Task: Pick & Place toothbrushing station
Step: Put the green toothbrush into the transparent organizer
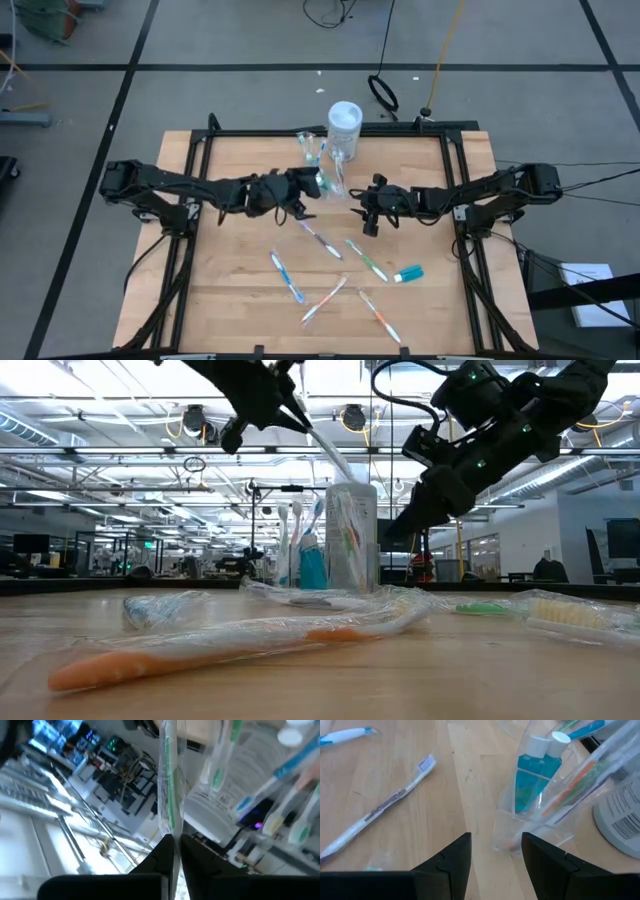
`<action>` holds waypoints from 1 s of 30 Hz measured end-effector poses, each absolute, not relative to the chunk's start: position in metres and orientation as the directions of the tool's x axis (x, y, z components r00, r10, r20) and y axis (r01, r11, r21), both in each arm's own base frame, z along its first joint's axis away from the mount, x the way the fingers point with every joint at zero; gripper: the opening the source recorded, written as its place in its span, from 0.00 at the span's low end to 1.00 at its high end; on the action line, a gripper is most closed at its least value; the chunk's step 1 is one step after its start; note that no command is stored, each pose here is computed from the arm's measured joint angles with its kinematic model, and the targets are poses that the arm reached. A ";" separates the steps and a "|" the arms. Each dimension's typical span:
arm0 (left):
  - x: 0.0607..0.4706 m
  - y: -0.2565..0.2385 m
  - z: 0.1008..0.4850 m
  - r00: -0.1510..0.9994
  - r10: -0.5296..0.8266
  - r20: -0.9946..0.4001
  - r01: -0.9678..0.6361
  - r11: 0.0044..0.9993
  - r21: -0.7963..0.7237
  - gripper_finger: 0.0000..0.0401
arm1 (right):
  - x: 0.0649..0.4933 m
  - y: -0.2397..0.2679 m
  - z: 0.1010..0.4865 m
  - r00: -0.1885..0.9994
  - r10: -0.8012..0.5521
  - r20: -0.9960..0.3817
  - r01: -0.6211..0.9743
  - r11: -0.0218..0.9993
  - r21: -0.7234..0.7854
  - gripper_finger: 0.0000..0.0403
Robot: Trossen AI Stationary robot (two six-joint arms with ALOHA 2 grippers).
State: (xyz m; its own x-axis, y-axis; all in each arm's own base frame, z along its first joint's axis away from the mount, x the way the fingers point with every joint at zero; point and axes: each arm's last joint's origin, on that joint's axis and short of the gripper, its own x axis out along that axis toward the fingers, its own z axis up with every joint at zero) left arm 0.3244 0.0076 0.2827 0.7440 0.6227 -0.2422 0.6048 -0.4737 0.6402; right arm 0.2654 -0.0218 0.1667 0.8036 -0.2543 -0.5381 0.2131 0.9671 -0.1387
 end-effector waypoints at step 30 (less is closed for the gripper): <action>0.373 0.041 0.196 0.806 0.421 -0.417 0.583 -0.438 0.684 0.08 | 0.267 -0.027 0.171 0.824 -0.271 -0.497 0.192 0.960 -0.206 0.41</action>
